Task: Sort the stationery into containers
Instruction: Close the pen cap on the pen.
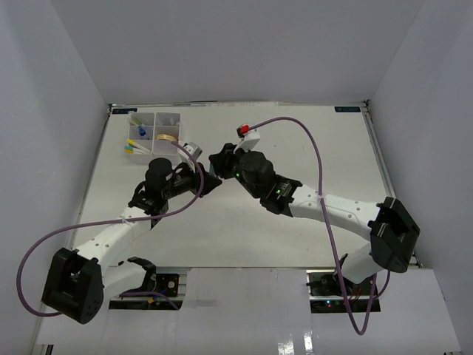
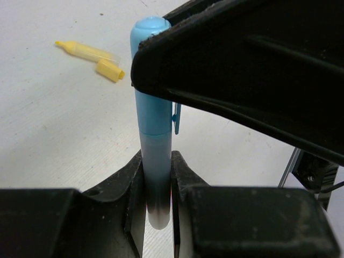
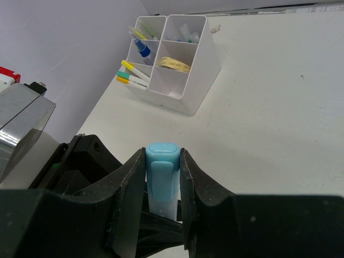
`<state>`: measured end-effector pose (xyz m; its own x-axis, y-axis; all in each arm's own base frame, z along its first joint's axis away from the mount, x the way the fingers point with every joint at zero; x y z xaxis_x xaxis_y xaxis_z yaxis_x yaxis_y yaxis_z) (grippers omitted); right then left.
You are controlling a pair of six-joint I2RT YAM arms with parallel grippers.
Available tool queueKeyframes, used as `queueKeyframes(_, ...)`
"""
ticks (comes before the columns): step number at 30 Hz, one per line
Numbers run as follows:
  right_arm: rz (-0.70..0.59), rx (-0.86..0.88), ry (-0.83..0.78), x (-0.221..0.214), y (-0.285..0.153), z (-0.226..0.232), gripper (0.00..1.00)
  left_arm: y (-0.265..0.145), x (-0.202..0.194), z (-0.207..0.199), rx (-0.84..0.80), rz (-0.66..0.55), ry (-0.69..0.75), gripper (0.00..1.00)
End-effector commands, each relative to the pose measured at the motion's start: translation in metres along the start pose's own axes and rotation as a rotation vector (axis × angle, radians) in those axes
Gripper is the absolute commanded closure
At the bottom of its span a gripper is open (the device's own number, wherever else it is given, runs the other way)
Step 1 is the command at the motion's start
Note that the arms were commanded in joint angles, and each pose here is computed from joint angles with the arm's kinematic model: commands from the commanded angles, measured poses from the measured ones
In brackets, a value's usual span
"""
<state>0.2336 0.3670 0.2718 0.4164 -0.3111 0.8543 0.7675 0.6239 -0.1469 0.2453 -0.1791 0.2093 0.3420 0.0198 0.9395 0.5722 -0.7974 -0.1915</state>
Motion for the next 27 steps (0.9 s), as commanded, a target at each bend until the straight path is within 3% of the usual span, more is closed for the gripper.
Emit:
queueKeyframes(1, 0.558, -0.011, -0.134, -0.127, -0.05, -0.027, 0.92, -0.015, 0.151, -0.016, 0.023, -0.563, 0.245, 1.0)
queueKeyframes(8, 0.576, -0.018, -0.123, -0.136, -0.054, -0.032, 0.92, -0.019, 0.17, -0.021, 0.046, -0.641, 0.256, 1.0)
queueKeyframes(16, 0.573, -0.033, -0.137, -0.134, -0.057, -0.036, 0.92, -0.019, 0.18, -0.024, 0.034, -0.631, 0.285, 1.0)
queueKeyframes(20, 0.526, -0.038, -0.15, -0.121, -0.056, -0.033, 0.92, -0.015, 0.163, -0.026, -0.005, -0.56, 0.288, 1.0)
queueKeyframes(27, 0.43, -0.043, -0.163, -0.094, -0.053, -0.024, 0.92, -0.01, 0.101, -0.029, -0.094, -0.349, 0.277, 1.0)
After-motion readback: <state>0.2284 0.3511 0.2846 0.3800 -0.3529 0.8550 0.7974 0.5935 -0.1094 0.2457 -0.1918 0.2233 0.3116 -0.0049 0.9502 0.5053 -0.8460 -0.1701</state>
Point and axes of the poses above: each gripper's point midway between its finger pads, its own y axis out along the fingers, its own z axis along the line the jaws close on, x = y × z, the point moved 6 cm from there along -y, back along the fingers, and after that the axes turned 4 degrees about y, right-handed, at the moved point
